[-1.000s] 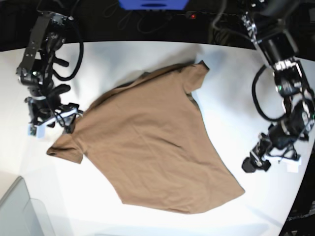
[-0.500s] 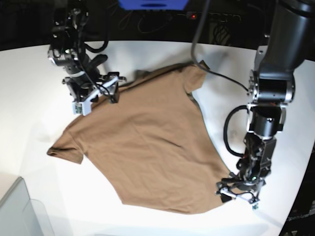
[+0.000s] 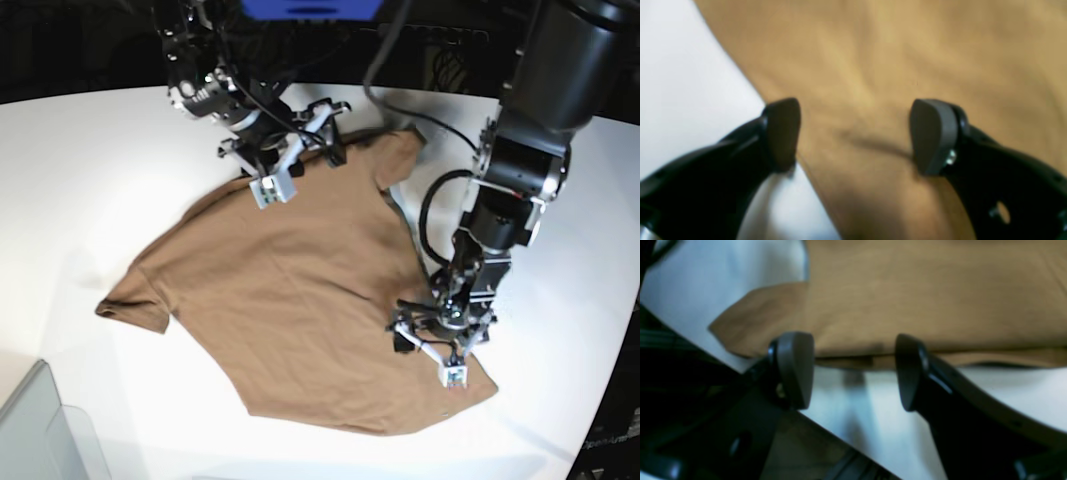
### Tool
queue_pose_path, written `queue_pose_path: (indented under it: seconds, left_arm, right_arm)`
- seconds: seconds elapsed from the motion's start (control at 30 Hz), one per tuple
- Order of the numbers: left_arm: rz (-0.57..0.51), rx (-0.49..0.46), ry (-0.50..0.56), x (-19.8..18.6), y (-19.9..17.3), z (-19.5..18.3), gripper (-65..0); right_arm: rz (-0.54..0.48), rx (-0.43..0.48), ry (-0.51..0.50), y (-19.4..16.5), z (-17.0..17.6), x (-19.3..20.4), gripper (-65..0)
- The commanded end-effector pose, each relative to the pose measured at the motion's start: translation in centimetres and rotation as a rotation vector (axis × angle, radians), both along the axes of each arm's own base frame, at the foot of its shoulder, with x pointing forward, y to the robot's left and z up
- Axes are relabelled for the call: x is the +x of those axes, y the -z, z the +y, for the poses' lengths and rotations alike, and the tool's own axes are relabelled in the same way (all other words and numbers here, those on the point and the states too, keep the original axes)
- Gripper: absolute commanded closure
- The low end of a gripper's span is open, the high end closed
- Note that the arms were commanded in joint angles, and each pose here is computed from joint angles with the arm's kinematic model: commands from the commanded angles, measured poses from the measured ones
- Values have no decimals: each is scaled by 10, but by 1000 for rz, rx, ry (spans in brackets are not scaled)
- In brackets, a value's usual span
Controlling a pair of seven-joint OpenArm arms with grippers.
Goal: Layout the t-shirt on the table in an organized manner, then fold the t-shirt properly
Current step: 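Grasp the shirt's shoulder with the right gripper and its hem with the left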
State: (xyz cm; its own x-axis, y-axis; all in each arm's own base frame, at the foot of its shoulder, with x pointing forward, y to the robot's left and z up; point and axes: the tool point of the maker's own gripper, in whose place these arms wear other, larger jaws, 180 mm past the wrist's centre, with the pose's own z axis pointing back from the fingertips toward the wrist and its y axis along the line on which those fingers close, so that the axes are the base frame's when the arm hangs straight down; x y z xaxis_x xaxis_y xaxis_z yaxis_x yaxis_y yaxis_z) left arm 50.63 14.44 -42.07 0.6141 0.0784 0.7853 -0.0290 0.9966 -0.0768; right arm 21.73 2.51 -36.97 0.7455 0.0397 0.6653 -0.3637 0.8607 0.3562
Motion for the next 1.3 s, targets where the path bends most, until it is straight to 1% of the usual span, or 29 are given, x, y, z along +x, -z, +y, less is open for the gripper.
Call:
queue_pose_path:
  seconds: [0.0, 0.07, 0.17, 0.23, 0.33, 0.4, 0.47, 0.57, 0.67, 0.77, 0.83, 0.9, 1.0, 1.03, 1.13, 1.17, 1.2, 1.27]
  left_arm:
    - [-10, -1, -11, 12, -16, 4, -502]
    - [24, 15, -2, -1, 1, 5, -502]
    - [68, 55, 2, -20, 21, 20, -502]
    - [95, 64, 3, -32, 33, 24, -501]
    - [117, 86, -19, -42, 41, 45, -500]
    - [153, 93, -39, -52, 49, 59, -500]
    - [205, 110, -56, -67, 58, 77, -500]
    - [277, 96, -104, -94, 76, 103, -500]
    - [333, 47, -181, -120, 88, 128, -499]
    - [388, -14, -243, -147, 98, 146, -499]
    - [416, -66, -248, -163, 100, 146, -499]
    - [422, -127, -214, -174, 96, 134, -499]
    - [390, -219, -133, -177, 73, 107, -499]
    - [370, -260, -94, -178, 62, 93, -499]
    - [302, -350, 13, -184, 29, 56, -499]
    - [289, -372, 31, -188, 21, 46, -499]
    - [277, -389, 29, -190, 14, 41, -499]
    - [249, -406, -16, -191, 0, 40, -501]
  right_arm:
    - [-46, 29, -2, -13, 6, 7, -388]
    - [-47, 37, -23, -14, 13, 3, -388]
    - [-46, 47, -50, -15, 23, -1, -388]
    - [-61, 45, -66, -17, 28, 6, -388]
    - [-41, 19, -86, -2, 31, 15, -388]
    - [-4, -14, -90, 18, 27, 23, -388]
    - [39, -68, -78, 42, 14, 38, -388]
    - [94, -143, -8, 72, -28, 54, -388]
    - [84, -184, 76, 82, -70, 67, -388]
    - [51, -224, 137, 79, -108, 78, -388]
    - [10, -246, 153, 70, -123, 91, -388]
    - [-28, -256, 152, 57, -128, 99, -388]
    - [-90, -266, 147, 37, -133, 106, -388]
    - [-105, -265, 146, 32, -133, 108, -388]
    - [-127, -263, 146, 24, -132, 112, -388]
    - [-129, -263, 146, 24, -132, 112, -388]
    - [-132, -262, 146, 23, -131, 112, -388]
    - [-139, -255, 141, 20, -129, 105, -388]
